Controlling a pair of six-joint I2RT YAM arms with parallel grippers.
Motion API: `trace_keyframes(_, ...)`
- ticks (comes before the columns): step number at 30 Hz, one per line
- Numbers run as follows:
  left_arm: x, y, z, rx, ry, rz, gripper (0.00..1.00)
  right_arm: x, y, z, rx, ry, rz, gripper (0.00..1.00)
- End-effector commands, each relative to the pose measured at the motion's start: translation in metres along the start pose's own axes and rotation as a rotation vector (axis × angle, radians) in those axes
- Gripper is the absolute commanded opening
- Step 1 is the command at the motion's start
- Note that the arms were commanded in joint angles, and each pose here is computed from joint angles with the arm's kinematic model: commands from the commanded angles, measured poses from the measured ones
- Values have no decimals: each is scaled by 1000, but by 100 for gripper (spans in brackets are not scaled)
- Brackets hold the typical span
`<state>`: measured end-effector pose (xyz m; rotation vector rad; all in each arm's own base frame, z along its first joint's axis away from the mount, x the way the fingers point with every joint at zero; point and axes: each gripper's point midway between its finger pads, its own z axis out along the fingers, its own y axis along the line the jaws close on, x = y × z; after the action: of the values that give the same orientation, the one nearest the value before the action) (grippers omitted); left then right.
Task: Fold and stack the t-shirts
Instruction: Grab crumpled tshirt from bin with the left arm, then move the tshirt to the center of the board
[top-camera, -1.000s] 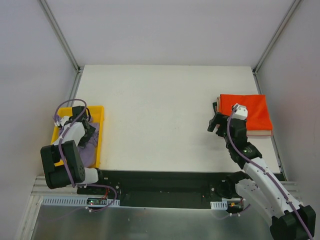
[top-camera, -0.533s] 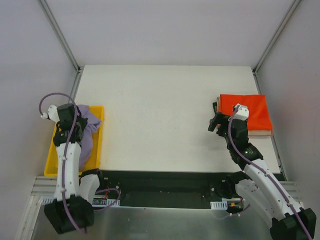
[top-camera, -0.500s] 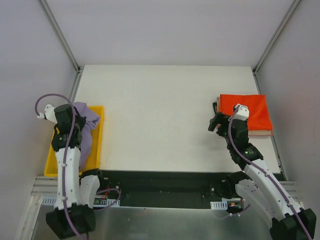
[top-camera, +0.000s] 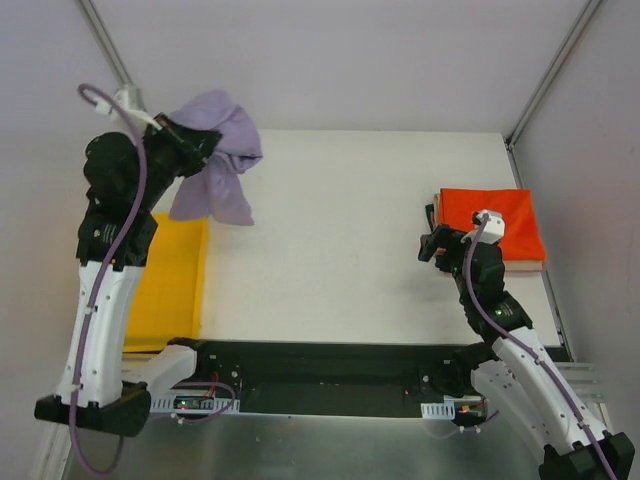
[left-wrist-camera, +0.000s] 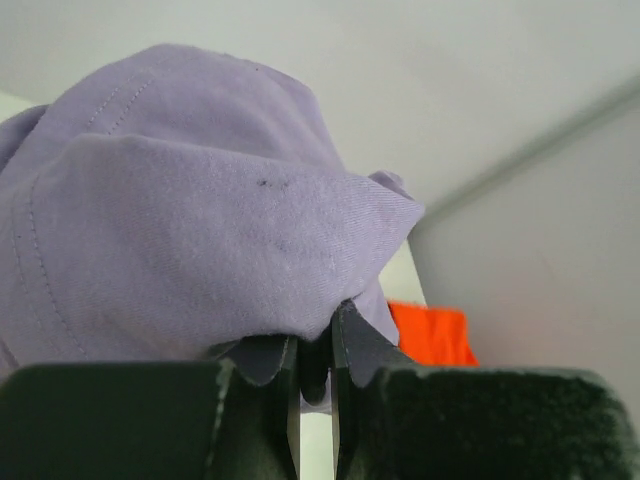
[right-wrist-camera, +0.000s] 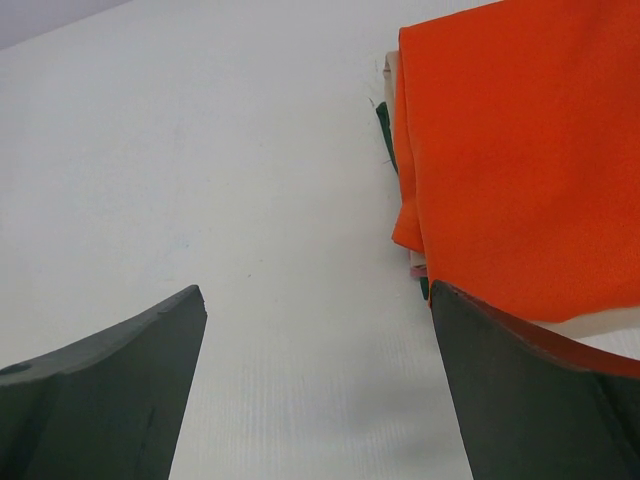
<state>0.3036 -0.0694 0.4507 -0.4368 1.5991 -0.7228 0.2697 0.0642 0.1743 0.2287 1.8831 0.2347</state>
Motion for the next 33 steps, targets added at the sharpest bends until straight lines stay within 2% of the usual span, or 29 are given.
trace_keyframes(1,26,-96,10,357,138,192,0,-11,6,-2,-37,-53,4,96)
trace_keyframes(7,99,-157,26,593,376,279,0,-11,0,-2,-12,-58,-2,96)
trace_keyframes(9,128,-155,33,604,426,365,0,-11,-3,-3,2,-60,-7,96)
trace_keyframes(12,165,-125,44,544,513,422,2,-13,-8,-6,23,-65,-21,96)
trace_keyframes(14,193,-82,54,413,558,446,22,-12,-8,-9,17,-46,-61,96)
trace_keyframes(16,217,-20,65,181,571,472,37,-11,-6,-10,4,-32,-87,96)
trace_keyframes(18,224,37,68,-57,546,481,79,-7,-5,-7,-1,-12,-91,96)
trace_keyframes(19,226,56,65,-137,542,480,97,-6,-4,-5,2,-3,-86,96)
trace_keyframes(23,240,96,42,-253,577,460,99,4,11,3,-62,72,-96,96)
trace_keyframes(27,260,109,15,-258,625,369,99,21,33,11,-164,177,-109,96)
trace_keyframes(33,325,152,-30,-311,802,235,99,42,75,18,-349,349,-65,96)
